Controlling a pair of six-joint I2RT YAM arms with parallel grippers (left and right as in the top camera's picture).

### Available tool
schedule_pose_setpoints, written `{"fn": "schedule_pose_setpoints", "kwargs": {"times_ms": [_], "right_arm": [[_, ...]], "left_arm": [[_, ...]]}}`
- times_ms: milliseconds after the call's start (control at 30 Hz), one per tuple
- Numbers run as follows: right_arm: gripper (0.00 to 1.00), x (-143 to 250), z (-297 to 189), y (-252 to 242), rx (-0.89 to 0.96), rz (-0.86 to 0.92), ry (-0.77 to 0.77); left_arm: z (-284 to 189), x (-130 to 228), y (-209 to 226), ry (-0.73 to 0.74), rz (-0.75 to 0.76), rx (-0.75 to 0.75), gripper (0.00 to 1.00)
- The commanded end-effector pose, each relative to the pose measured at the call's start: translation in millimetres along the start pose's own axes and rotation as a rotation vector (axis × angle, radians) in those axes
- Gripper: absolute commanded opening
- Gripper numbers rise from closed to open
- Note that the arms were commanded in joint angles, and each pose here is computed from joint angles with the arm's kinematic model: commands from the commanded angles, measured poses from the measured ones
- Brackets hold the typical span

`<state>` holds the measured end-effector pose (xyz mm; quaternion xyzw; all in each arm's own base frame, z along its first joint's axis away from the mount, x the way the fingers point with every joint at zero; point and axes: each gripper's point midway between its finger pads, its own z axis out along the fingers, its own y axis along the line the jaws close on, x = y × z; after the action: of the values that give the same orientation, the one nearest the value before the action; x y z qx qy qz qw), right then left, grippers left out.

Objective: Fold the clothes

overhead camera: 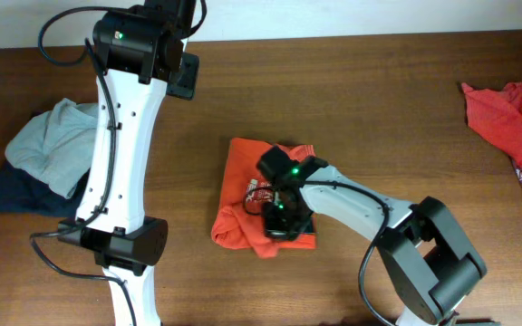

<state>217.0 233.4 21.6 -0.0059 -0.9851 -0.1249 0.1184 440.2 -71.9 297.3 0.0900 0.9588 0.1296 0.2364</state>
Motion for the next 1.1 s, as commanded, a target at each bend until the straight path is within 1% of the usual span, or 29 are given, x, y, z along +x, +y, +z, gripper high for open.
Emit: {"fn": "schedule_pose_setpoints", "kwargs": {"times_ms": [0, 67, 100, 133, 167, 200, 300, 367, 433, 500, 567, 600, 667, 733, 767, 800, 833, 867, 1000, 1067], "right_arm": [[0.04, -24, -36, -33, 0.154, -0.035, -0.129], [0.04, -28, -49, -50, 0.228, -0.044, -0.154], [0.04, -32, -55, -58, 0.251, -0.056, -0.163], [0.04, -33, -55, -59, 0.250, -0.062, -0.162], [0.06, -34, -56, -62, 0.250, -0.057, -0.161], [0.15, -35, -56, -63, 0.249, -0.053, -0.162], [0.22, -36, -57, -63, 0.247, -0.051, -0.166], [0.22, -36, -57, -63, 0.248, -0.051, -0.166], [0.13, -37, -57, -65, 0.257, -0.051, -0.170], [0.12, -36, -57, -65, 0.257, -0.049, -0.166], [0.45, -22, -52, -51, 0.168, -0.052, -0.094], [0.53, -16, -51, -44, 0.126, -0.065, -0.064], [0.56, -9, -49, -36, 0.078, -0.075, -0.027], [0.56, -8, -46, -38, 0.081, -0.076, -0.022], [0.53, -7, -44, -38, 0.077, -0.077, -0.018], [0.50, -2, -39, -27, 0.017, -0.151, 0.002], [0.50, 3, -35, -15, -0.040, -0.227, 0.022], [0.50, 6, -34, -8, -0.066, -0.260, 0.029], [0.58, 10, -24, 15, -0.074, -0.365, -0.004], [0.60, 10, -20, 23, -0.065, -0.369, -0.031]], "left_arm": [[-6, -1, 4, -0.017, -0.025, 0.002, 0.66], [-6, -2, 4, -0.021, -0.027, 0.002, 0.66], [-6, -3, 4, -0.023, -0.027, 0.003, 0.69], [-6, -3, 4, -0.023, -0.027, 0.003, 0.69], [-6, -3, 4, -0.023, -0.027, 0.003, 0.69], [-6, -3, 4, -0.023, -0.026, 0.002, 0.69], [-6, -3, 4, -0.022, -0.026, 0.002, 0.69], [-6, -2, 4, -0.022, -0.027, 0.002, 0.69], [-6, -2, 4, -0.020, -0.026, 0.002, 0.70], [-6, -2, 4, -0.018, -0.025, 0.002, 0.70], [-6, -1, 4, -0.017, -0.025, 0.002, 0.70], [-6, -1, 4, -0.017, -0.025, 0.002, 0.70], [-6, -1, 4, -0.017, -0.024, 0.002, 0.70], [-6, -1, 4, -0.016, -0.024, 0.002, 0.70], [-6, -1, 4, -0.016, -0.024, 0.002, 0.70], [-6, -1, 4, -0.016, -0.024, 0.002, 0.70], [-6, -1, 4, -0.017, -0.025, 0.002, 0.70], [-6, -1, 4, -0.017, -0.025, 0.002, 0.70], [-6, -3, 4, -0.023, -0.027, 0.002, 0.70], [-6, -3, 4, -0.023, -0.027, 0.002, 0.70]]}}
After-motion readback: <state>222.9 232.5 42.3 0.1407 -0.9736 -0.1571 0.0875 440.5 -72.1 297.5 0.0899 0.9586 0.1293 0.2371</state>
